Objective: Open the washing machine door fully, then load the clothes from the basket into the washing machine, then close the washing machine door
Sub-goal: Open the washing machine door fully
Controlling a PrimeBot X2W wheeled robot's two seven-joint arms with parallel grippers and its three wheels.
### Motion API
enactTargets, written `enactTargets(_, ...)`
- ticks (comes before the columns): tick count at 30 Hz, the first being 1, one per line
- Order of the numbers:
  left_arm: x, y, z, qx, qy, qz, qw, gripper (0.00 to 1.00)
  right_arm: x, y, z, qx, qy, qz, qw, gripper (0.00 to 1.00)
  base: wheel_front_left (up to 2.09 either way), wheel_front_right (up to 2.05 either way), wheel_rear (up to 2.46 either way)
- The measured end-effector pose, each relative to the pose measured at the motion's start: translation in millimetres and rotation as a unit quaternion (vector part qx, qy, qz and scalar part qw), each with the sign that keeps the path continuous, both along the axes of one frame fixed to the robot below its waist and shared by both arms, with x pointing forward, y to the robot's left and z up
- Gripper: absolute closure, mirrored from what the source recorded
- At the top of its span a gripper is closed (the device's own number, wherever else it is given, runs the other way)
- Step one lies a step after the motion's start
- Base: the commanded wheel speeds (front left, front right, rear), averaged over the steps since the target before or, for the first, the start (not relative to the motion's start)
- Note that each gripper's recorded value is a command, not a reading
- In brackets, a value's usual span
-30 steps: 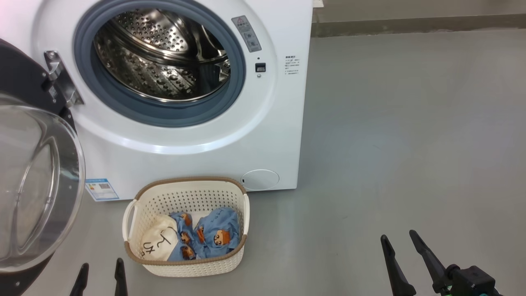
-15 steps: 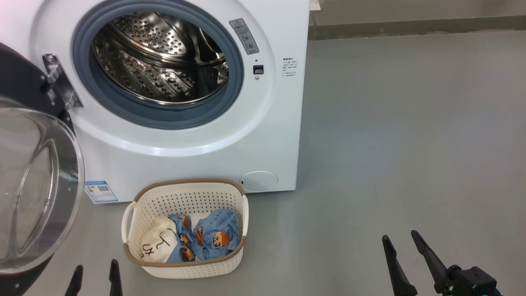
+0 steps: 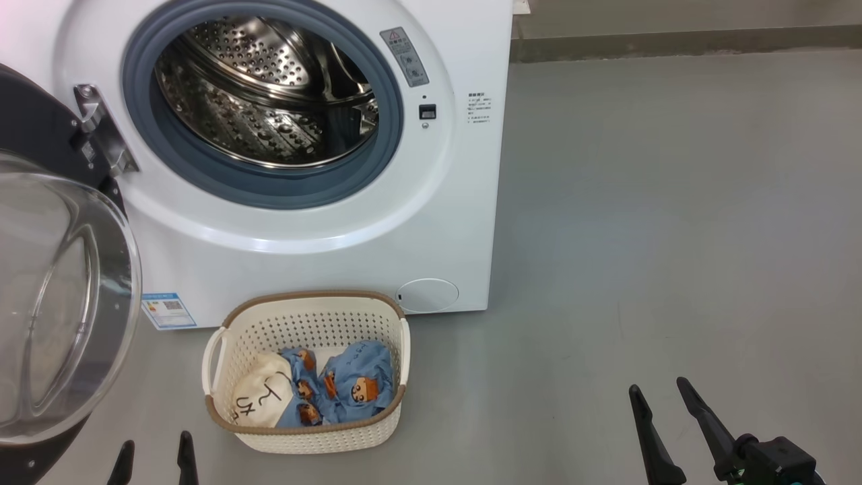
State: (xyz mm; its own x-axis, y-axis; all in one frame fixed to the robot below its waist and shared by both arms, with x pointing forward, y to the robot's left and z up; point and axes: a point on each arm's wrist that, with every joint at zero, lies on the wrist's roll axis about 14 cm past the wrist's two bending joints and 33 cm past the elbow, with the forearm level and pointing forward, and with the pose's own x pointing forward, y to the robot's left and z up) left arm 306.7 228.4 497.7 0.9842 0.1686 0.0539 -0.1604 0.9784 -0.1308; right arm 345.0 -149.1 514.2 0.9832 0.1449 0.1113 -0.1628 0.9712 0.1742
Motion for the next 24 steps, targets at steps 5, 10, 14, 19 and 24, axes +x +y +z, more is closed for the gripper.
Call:
enactTargets(5,-1.6,-0.1,-4.7,-0.001,0.007,-0.001,1.000,0.00,-0.2,0.5,0.6,0.000,-0.001,0.001,1.000,0.00,0.00,0.00,0.00)
enactTargets(10,-2.4,-0.4,-6.7,-0.002,0.010,-0.002,1.000,0.00,-0.6,0.3,1.3,0.000,-0.002,0.000,1.000,0.00,0.00,0.00,0.00)
enactTargets(14,-2.3,-1.5,-6.9,-0.002,0.010,-0.005,1.000,0.00,-1.1,-0.8,1.2,0.000,-0.002,-0.001,1.000,0.00,0.00,0.00,0.00)
enactTargets(19,-1.5,-2.4,-7.2,-0.002,0.010,-0.007,1.000,0.00,-1.5,-2.8,-0.3,0.000,0.000,-0.004,1.000,0.00,0.00,0.00,0.00)
enactTargets(24,-1.1,-2.7,-8.1,-0.002,0.012,-0.007,1.000,0.00,-1.5,-3.8,-1.6,0.000,0.002,-0.006,1.000,0.00,0.00,0.00,0.00)
